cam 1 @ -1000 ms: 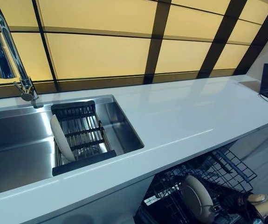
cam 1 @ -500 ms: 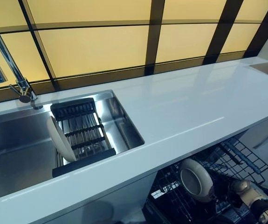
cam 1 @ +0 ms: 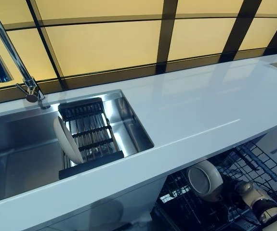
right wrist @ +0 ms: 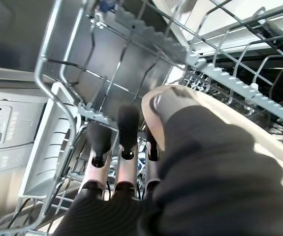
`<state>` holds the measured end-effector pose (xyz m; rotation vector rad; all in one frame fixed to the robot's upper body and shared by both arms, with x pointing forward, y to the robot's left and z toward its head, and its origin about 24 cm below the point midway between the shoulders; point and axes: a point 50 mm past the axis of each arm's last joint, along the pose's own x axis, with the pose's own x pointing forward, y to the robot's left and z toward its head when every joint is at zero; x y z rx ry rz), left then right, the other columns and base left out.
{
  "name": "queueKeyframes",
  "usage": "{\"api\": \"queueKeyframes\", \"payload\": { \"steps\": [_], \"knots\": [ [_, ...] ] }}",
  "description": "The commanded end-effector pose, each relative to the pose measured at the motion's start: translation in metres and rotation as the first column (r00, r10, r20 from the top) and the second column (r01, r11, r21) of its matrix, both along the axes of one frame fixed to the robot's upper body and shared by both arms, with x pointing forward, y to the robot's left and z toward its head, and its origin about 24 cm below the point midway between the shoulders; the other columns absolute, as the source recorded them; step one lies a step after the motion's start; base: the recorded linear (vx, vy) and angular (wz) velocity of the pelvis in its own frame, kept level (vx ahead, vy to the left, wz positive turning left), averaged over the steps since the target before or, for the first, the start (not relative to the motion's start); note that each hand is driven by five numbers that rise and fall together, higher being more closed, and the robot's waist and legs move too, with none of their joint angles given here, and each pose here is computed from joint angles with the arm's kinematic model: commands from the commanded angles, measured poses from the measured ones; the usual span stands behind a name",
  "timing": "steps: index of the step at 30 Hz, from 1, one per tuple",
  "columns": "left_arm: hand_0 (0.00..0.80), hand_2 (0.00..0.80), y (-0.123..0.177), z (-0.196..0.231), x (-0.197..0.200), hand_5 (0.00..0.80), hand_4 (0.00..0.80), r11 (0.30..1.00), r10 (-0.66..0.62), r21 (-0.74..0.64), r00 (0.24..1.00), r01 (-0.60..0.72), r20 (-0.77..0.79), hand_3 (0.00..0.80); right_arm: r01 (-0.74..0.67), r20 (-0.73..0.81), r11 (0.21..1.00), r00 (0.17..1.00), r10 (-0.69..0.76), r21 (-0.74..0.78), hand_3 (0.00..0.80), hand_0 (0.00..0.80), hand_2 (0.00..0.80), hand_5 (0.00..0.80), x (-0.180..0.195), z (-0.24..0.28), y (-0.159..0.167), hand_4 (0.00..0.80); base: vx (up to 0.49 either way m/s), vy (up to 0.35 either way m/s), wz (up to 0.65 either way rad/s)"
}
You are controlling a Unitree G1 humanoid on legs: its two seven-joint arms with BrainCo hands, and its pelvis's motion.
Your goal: Take plates into dishwasher
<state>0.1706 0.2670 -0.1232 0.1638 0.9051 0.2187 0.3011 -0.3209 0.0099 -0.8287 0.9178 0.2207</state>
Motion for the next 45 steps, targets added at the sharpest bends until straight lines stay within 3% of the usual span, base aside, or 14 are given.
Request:
{"api": "queueKeyframes", "payload": {
  "steps": [1,15,28,34,45],
  "knots": [
    [0.000,0.000,-0.008,0.011,0.028,0.000,0.000,1.000,-0.024,-0.003,0.998,0.025,0.061,0.000,0.014,-0.081,0.998,0.997,-0.018,-0.057,0.000,0.000,0.000,0.000,-0.006,-0.004,-0.007,0.000,0.000,0.000,0.00],
    [0.000,0.000,0.013,0.010,0.012,0.000,0.000,0.999,0.003,0.036,0.999,-0.004,0.033,0.000,0.157,-0.074,0.981,0.983,-0.165,-0.111,0.000,0.000,0.000,0.000,-0.028,0.054,-0.080,0.000,0.013,-0.002,-0.01],
    [0.000,0.000,0.025,0.009,-0.001,0.000,0.000,0.998,0.042,0.051,0.999,-0.043,0.018,0.000,0.215,-0.019,0.976,0.976,-0.215,-0.021,0.000,0.000,0.000,0.000,-0.037,0.096,-0.103,0.000,0.018,-0.002,-0.05],
    [0.000,0.000,0.028,0.006,-0.010,0.000,0.000,0.996,0.064,0.055,0.998,-0.064,0.006,0.000,0.240,0.084,0.971,0.968,-0.238,-0.016,0.000,0.000,0.000,0.000,-0.037,0.118,-0.112,0.000,0.007,0.006,-0.03],
    [0.000,0.000,0.028,0.002,-0.022,0.000,0.000,0.996,0.077,0.047,0.997,-0.077,-0.011,0.000,0.213,0.407,0.977,0.893,-0.193,-0.004,0.000,0.000,0.000,0.000,-0.021,0.173,-0.113,0.000,0.006,0.006,-0.05]
  ]
}}
